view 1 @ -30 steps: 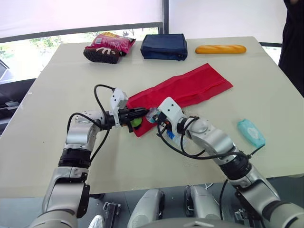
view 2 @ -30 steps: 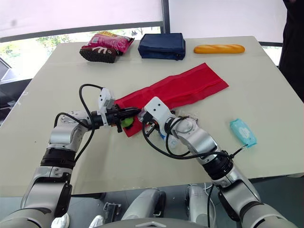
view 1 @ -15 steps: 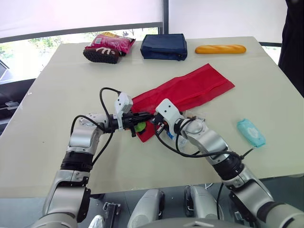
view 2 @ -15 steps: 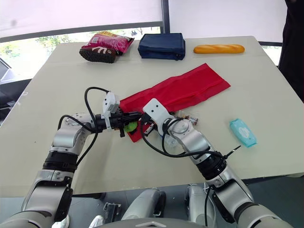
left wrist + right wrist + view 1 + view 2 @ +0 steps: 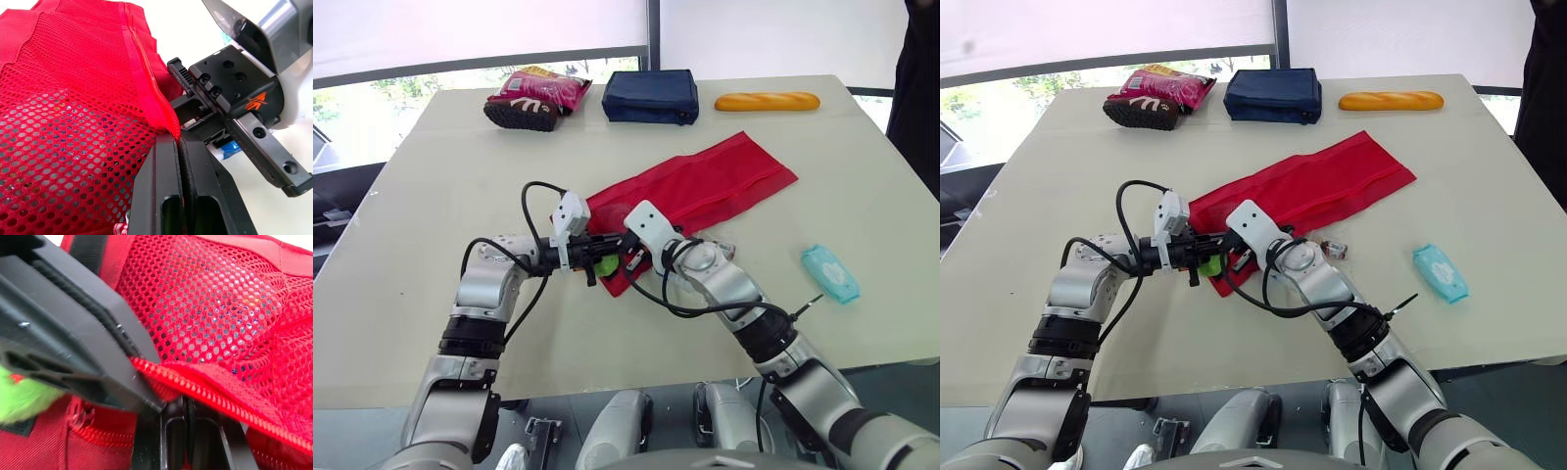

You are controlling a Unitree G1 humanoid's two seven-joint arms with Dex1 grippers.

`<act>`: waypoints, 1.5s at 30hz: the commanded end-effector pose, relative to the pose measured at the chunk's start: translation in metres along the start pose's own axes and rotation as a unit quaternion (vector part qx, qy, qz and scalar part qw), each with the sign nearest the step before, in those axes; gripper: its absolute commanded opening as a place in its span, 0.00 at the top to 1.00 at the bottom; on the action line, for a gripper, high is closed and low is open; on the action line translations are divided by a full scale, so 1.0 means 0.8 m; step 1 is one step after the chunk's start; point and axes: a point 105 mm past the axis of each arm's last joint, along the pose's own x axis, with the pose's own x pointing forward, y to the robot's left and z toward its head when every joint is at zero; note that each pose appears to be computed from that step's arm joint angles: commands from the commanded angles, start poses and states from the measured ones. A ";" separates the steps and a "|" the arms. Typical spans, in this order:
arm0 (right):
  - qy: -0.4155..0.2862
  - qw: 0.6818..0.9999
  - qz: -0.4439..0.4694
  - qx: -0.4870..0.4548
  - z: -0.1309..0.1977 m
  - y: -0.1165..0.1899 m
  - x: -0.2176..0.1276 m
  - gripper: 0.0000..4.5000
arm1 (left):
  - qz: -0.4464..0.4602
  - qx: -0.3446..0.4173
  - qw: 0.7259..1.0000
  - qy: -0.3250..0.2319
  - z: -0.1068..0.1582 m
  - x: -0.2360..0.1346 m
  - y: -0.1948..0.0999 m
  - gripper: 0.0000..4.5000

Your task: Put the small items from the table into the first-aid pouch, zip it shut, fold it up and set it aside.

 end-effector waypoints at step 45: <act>-0.227 0.973 0.046 -0.011 0.023 -0.046 -0.255 0.46 | 0.152 0.141 0.952 0.226 -0.047 -0.171 0.101 0.65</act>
